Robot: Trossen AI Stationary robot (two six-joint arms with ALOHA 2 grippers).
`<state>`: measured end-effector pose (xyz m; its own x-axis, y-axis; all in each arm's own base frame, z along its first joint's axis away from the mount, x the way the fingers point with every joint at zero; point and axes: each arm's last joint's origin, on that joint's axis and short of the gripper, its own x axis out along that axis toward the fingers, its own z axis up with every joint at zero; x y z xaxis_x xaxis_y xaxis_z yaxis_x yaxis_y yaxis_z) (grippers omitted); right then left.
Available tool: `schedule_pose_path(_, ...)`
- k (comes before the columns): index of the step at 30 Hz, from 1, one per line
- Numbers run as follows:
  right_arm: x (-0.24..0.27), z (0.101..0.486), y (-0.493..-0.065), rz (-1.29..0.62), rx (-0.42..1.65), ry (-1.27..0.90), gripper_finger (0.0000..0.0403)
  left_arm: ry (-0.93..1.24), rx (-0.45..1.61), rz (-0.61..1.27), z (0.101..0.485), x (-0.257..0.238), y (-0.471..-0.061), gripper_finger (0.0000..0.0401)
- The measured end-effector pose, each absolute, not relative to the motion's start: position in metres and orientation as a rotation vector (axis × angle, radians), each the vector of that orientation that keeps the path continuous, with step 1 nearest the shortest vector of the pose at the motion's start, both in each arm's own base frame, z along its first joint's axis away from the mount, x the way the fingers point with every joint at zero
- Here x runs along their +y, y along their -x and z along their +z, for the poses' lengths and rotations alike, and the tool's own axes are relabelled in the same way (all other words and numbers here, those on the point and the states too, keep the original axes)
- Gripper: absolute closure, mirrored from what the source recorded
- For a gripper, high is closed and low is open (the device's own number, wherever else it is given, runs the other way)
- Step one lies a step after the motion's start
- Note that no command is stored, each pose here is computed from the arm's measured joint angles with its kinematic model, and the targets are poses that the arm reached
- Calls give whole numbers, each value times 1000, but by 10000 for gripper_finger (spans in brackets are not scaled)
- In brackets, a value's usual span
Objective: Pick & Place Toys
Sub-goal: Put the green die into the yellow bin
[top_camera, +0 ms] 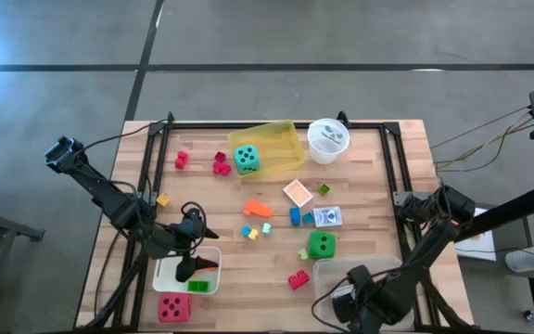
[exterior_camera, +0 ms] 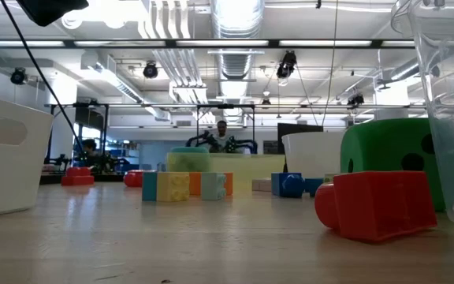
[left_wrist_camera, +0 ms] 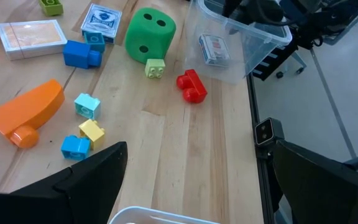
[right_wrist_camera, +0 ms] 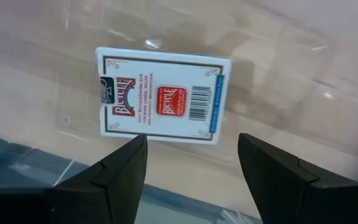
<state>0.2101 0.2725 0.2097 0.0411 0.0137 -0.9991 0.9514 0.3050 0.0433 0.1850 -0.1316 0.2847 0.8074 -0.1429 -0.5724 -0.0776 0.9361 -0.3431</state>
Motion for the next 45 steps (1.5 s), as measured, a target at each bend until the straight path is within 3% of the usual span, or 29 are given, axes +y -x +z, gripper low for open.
schedule_pose_path(7, 274, 243, -211, -935, 1333, -939, 157, 364, 634, -36, 285, -132, -185, 15)
schedule_pose_path(17, 280, 291, -216, -732, 1370, -894, 157, 345, 661, -23, 282, -130, -183, 15)
schedule_pose_path(27, 270, 332, -208, -771, 1373, -858, 157, 342, 670, -23, 281, -130, -183, 15)
schedule_pose_path(37, 250, 372, -223, -635, 1104, -833, 157, 340, 672, -23, 281, -130, -183, 16)
schedule_pose_path(45, 207, 371, -259, -649, 1122, -755, 157, 334, 698, -31, 280, -130, -181, 16)
